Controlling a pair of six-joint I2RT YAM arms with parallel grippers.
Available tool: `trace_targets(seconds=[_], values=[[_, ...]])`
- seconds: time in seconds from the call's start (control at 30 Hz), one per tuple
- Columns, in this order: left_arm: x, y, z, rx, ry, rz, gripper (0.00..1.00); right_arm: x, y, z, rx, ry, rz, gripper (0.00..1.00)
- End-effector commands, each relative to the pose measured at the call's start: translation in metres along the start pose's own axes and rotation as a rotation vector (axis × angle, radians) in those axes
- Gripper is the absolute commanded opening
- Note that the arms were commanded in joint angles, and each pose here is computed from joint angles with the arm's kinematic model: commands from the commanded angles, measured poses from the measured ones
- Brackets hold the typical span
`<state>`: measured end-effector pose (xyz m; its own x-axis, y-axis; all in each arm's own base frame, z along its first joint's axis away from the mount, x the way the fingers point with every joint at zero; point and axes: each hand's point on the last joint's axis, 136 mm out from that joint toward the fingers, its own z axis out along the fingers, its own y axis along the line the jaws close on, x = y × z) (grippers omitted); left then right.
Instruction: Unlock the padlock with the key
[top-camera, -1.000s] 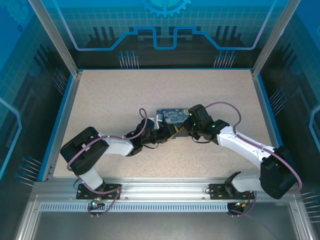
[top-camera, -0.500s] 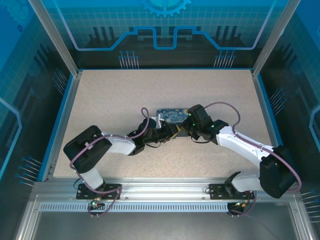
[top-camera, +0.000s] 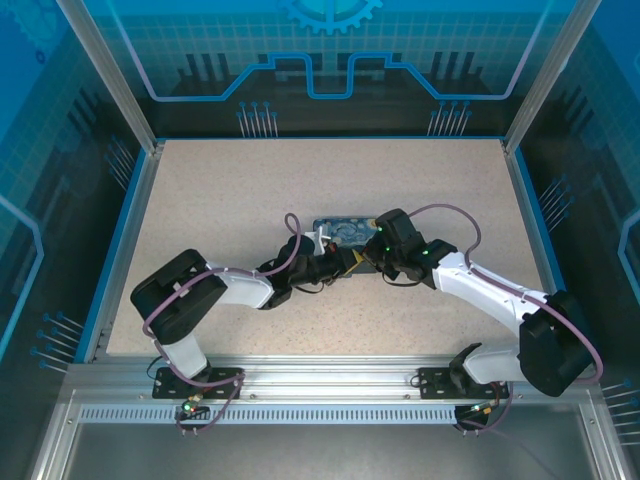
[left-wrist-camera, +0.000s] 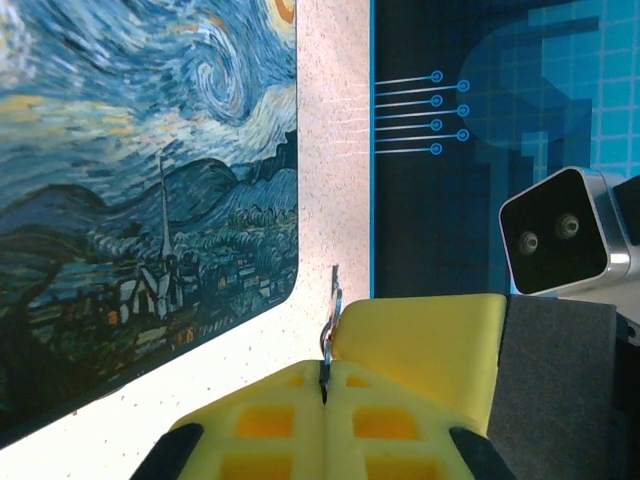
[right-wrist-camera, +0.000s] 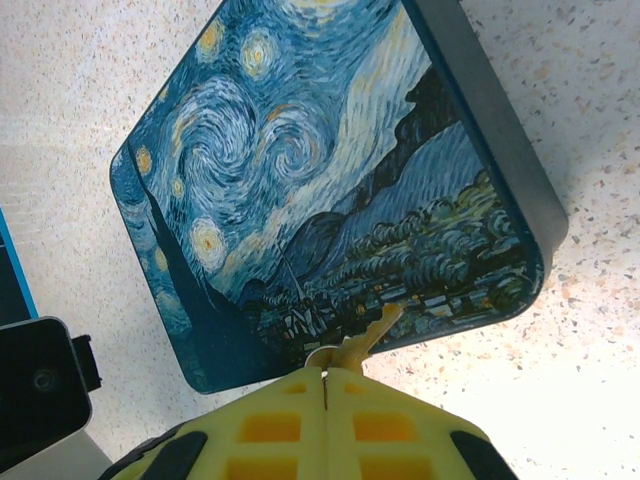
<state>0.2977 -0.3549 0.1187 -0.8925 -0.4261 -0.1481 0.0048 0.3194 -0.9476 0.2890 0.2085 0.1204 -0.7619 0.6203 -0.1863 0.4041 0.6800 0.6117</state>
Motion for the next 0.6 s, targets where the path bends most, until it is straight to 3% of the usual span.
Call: trace_targets(seconds=[0.0,0.07,0.13,0.33,0.57], values=[[-0.001,-0.013,0.004,0.036,-0.003,0.022,0.00,0.003,0.007,-0.004,-0.027,0.010,0.002,0.11],[-0.002,-0.014,0.001,0.031,0.000,0.038,0.00,-0.005,0.004,-0.012,-0.026,-0.019,-0.007,0.42],[-0.003,-0.017,-0.004,0.028,0.012,0.065,0.00,-0.015,0.000,-0.023,-0.030,-0.053,-0.018,0.53],[-0.011,-0.028,-0.024,-0.009,0.087,0.213,0.00,-0.039,0.000,-0.047,-0.152,-0.079,-0.097,0.58],[-0.010,-0.057,-0.041,0.022,0.245,0.380,0.00,-0.041,0.044,-0.058,-0.451,0.019,-0.344,0.55]])
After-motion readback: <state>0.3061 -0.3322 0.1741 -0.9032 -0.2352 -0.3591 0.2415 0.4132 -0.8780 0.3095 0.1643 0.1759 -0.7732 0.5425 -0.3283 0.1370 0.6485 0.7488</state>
